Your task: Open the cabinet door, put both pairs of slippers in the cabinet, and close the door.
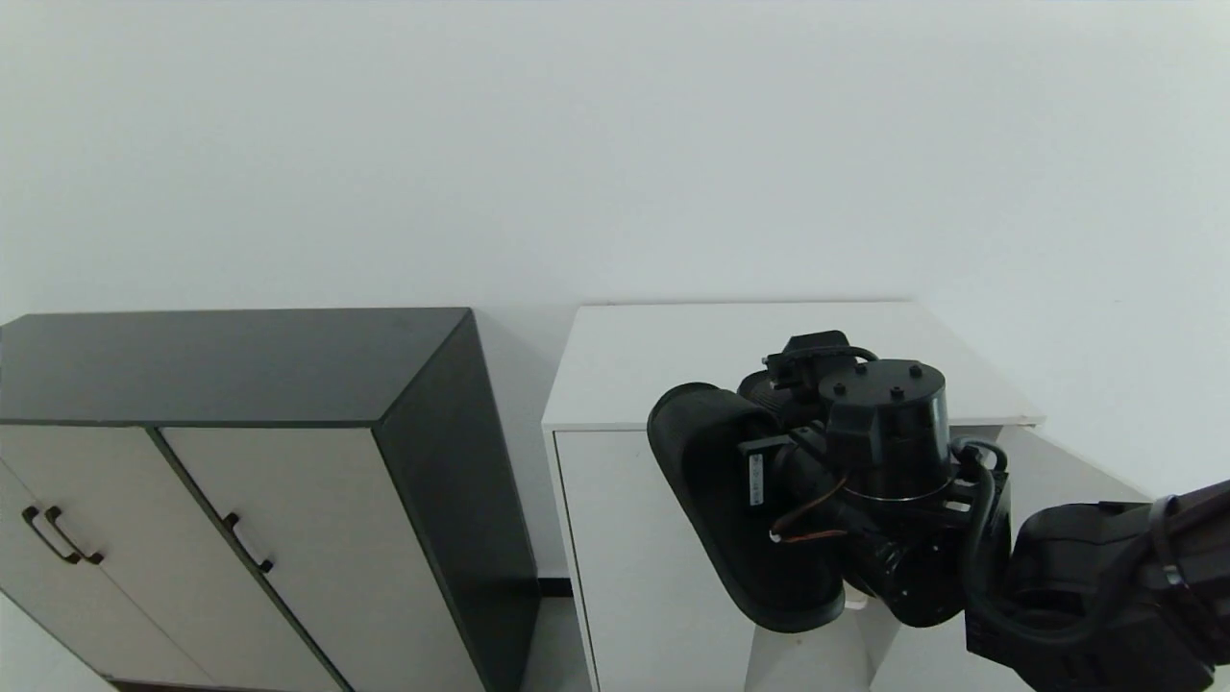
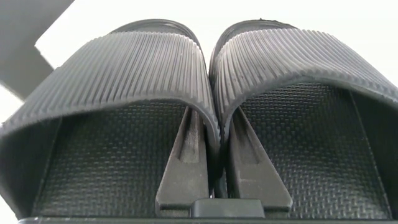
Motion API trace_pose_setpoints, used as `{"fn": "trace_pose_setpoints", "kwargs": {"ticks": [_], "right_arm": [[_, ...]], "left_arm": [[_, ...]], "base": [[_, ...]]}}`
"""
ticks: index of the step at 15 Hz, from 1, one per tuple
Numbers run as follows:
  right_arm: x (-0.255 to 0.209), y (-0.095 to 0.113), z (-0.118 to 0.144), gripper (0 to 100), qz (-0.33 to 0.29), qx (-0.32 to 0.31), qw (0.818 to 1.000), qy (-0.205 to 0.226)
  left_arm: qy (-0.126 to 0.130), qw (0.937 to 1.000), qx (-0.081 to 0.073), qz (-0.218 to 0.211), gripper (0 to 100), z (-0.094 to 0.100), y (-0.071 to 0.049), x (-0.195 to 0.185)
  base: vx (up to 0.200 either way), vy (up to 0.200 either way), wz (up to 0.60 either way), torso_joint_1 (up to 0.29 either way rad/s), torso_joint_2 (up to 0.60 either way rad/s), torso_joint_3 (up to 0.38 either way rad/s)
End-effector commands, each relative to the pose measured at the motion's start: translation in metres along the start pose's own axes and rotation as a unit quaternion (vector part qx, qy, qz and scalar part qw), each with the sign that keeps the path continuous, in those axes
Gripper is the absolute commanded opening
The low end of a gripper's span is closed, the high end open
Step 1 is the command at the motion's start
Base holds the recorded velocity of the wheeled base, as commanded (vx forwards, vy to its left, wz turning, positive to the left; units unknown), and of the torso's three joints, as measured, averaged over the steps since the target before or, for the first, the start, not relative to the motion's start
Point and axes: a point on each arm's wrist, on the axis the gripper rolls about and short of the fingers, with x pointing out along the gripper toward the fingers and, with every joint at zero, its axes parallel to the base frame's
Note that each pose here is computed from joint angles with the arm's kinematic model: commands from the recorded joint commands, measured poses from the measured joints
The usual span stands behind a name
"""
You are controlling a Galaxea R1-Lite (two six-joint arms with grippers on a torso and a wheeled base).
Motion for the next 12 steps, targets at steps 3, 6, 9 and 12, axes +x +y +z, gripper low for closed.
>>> {"fn": "trace_pose_setpoints", "kwargs": {"ticks": [3,6,9,12], "right_arm": [[-0.0049,-0.0025,0.0007,0,0.001,0.000,1.000,0.000],[-0.0085,-0.0052,-0.0003,0,0.001,-0.004,1.000,0.002],[-0.0080,-0.0049,-0.0017,0,0.003,-0.007,1.000,0.004],[-0.0086,-0.0057,-0.0033,0,0.002,-0.009,1.000,0.006]], "left_arm": [[0.000,1.0000,0.000,0.000,0,0.0001,0.0000,0.0001],[-0.001,1.0000,0.000,0.000,0,0.0001,0.0000,-0.0001],[0.000,1.0000,-0.001,0.001,0,0.0001,0.0000,0.0001],[-0.001,1.0000,-0.002,0.001,0,0.0001,0.0000,-0.0001]], "base": [[-0.067,0.000,0.00,0.001,0.00,0.001],[0.000,0.000,0.00,0.000,0.00,0.000],[0.000,0.000,0.00,0.000,0.00,0.000],[0.000,0.000,0.00,0.000,0.00,0.000]]}}
